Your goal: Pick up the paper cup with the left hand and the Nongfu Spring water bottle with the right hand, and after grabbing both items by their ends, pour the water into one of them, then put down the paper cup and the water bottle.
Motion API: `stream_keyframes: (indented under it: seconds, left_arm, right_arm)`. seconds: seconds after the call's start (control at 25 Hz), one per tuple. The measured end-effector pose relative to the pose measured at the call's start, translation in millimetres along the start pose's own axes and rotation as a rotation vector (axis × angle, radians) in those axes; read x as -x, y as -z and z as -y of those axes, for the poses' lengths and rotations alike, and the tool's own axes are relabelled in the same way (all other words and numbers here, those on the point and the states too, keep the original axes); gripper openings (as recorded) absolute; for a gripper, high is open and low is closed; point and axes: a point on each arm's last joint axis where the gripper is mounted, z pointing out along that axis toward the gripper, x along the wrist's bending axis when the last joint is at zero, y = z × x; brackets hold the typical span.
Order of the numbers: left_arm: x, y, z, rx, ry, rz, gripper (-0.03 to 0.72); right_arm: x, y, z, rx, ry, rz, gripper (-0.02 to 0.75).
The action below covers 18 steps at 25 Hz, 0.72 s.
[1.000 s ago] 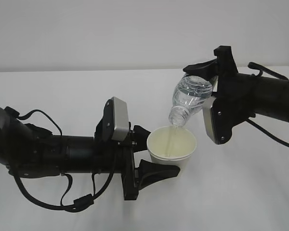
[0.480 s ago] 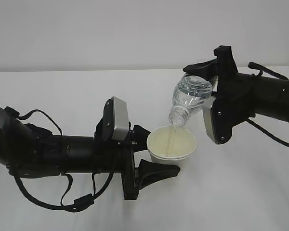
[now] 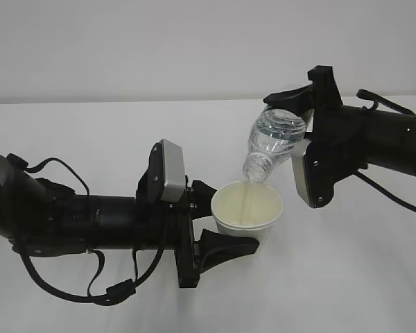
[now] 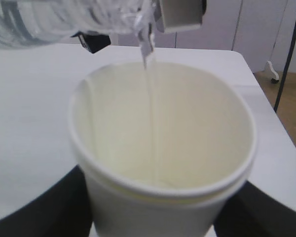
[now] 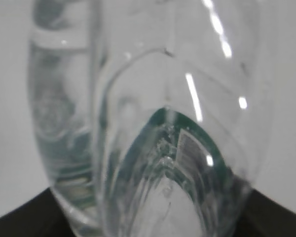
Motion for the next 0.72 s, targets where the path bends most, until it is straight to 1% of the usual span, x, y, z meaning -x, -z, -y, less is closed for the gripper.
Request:
stream_keyframes:
  seconds: [0.72]
  left_arm:
    - [-0.1,0.0,0.0,0.0,0.002,-0.001,0.473]
  right_arm:
    - [0.0,0.0,0.0,0.0,0.0,0.0,0.455]
